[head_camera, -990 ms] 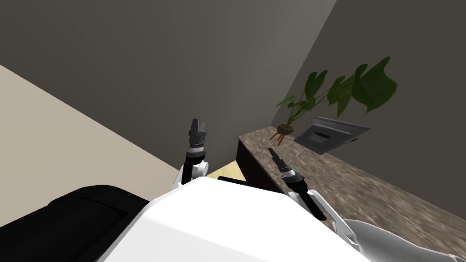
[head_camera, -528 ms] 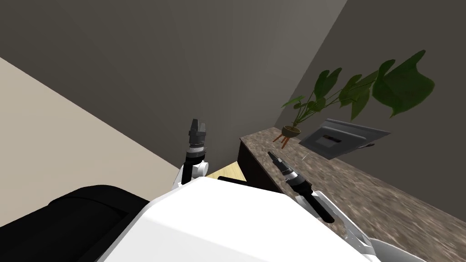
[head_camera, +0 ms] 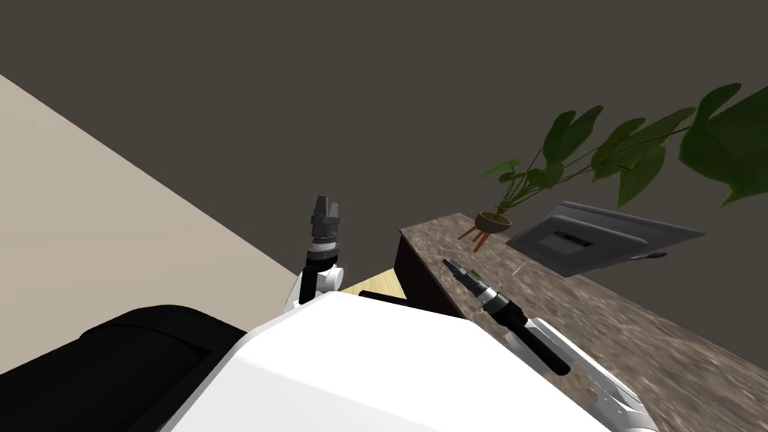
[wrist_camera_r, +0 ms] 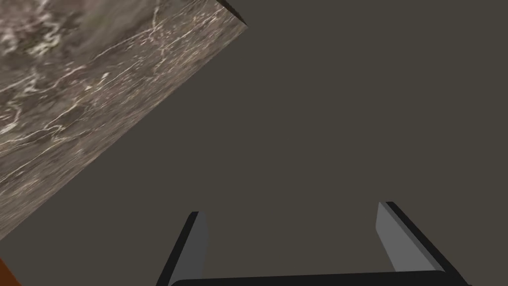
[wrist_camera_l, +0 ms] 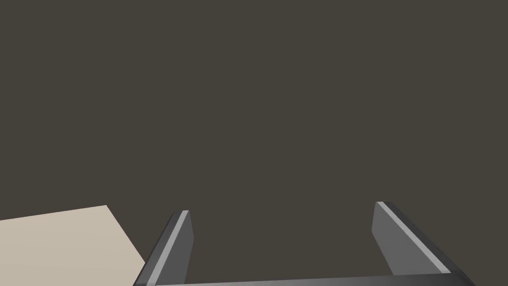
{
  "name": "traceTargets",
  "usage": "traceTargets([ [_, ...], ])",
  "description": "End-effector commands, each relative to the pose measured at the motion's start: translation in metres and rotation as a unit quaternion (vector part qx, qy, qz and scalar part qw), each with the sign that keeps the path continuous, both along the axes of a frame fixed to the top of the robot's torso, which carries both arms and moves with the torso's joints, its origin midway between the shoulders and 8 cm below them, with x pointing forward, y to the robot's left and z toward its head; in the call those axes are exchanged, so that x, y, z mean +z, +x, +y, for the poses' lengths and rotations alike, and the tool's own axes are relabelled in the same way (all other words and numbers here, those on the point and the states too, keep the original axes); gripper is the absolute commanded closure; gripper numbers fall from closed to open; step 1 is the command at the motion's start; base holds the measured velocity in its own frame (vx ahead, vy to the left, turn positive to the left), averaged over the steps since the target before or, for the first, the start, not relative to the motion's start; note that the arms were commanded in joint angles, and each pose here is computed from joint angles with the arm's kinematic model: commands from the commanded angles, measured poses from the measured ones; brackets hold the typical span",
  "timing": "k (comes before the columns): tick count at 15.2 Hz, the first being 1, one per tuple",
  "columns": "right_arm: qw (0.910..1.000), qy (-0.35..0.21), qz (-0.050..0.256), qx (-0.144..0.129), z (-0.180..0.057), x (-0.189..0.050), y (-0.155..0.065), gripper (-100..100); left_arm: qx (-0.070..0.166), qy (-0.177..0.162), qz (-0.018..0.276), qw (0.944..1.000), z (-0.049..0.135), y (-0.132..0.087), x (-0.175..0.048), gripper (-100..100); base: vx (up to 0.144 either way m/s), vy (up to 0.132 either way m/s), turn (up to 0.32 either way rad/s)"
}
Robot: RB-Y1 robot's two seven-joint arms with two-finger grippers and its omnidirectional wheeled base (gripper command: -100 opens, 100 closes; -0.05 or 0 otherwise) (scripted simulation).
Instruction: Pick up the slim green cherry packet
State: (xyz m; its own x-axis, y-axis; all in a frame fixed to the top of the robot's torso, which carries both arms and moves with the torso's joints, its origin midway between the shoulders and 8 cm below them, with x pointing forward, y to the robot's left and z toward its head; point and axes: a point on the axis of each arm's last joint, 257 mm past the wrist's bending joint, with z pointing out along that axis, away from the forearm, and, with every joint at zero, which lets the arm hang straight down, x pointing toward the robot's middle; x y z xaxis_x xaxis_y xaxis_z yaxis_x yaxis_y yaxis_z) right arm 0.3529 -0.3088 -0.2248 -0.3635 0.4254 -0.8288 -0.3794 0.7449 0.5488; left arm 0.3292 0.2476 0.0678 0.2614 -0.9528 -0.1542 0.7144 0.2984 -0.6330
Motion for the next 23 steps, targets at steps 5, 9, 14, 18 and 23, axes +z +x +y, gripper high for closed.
traceTargets([
  [5, 0.9957, -0.072, 0.056, 0.013, -0.037, -0.037, -0.017, -100, 0.0, 0.0, 0.0, 1.0, 0.0, 0.0, 0.0, 0, 0.045, 0.012, 0.083],
  [9, 0.9896, -0.115, 0.083, 0.024, -0.059, -0.05, -0.026, -100, 0.0, 0.0, 0.0, 1.0, 0.0, 0.0, 0.0, 0, 0.046, 0.015, 0.094],
  [14, 0.9757, -0.173, 0.131, 0.032, -0.098, -0.075, -0.046, -100, 0.0, 0.0, 0.0, 1.0, 0.0, 0.0, 0.0, 0, 0.042, 0.009, 0.086],
  [18, 0.9634, -0.213, 0.157, 0.042, -0.123, -0.082, -0.057, -100, 0.0, 0.0, 0.0, 1.0, 0.0, 0.0, 0.0, 0, 0.049, 0.011, 0.092],
  [23, 0.9406, -0.265, 0.206, 0.05, -0.165, -0.097, -0.083, -100, 0.0, 0.0, 0.0, 1.0, 0.0, 0.0, 0.0, 0, 0.041, 0.006, 0.08],
])
